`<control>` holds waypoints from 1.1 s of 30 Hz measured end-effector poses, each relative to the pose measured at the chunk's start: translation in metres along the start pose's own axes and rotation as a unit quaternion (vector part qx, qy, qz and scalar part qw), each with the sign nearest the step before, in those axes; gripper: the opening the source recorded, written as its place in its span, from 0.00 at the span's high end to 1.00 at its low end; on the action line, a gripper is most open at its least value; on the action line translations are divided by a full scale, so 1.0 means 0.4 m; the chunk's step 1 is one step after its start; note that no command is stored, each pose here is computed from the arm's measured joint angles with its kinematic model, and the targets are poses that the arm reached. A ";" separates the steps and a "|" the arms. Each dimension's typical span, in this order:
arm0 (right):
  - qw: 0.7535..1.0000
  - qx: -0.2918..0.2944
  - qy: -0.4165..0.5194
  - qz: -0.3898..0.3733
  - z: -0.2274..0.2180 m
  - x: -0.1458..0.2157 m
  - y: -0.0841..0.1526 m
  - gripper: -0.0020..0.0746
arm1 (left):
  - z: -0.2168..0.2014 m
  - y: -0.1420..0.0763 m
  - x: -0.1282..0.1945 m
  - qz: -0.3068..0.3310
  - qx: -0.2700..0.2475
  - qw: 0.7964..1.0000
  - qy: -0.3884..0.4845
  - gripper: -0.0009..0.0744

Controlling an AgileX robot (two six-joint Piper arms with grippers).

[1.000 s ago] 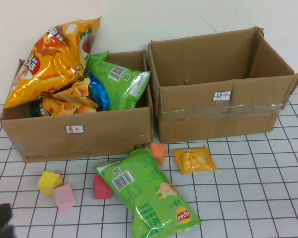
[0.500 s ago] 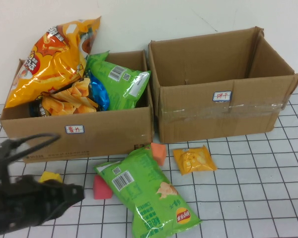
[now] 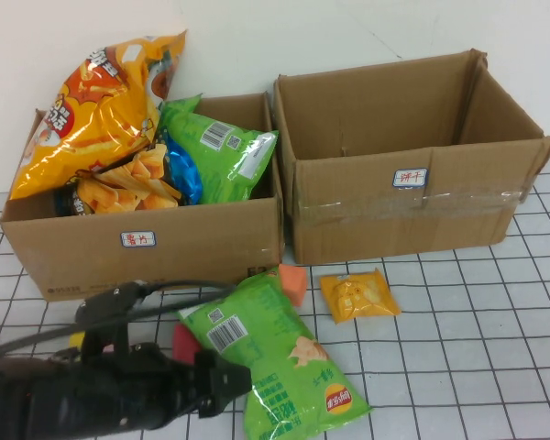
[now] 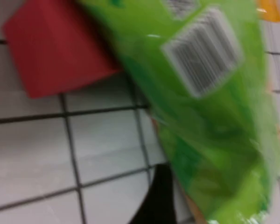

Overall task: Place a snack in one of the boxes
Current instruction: Pick up the potato chip

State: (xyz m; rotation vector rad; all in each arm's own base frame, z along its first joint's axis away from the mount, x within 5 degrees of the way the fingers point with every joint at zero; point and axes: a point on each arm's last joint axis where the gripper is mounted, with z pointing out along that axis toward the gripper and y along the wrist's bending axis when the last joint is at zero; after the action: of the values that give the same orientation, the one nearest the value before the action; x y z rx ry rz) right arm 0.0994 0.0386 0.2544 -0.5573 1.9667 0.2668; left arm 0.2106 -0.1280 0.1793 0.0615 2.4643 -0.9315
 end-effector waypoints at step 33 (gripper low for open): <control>1.000 -0.002 -0.003 -0.012 0.003 0.003 0.001 0.97 | 0.125 -0.071 -0.095 -0.067 0.145 0.984 0.073 0.61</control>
State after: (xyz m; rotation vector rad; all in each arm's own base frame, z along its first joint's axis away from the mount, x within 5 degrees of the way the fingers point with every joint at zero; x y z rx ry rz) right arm 0.0995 0.0391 0.2527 -0.5806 1.9533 0.2569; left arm 0.2594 -0.1763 0.1823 0.0660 2.4691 -1.3849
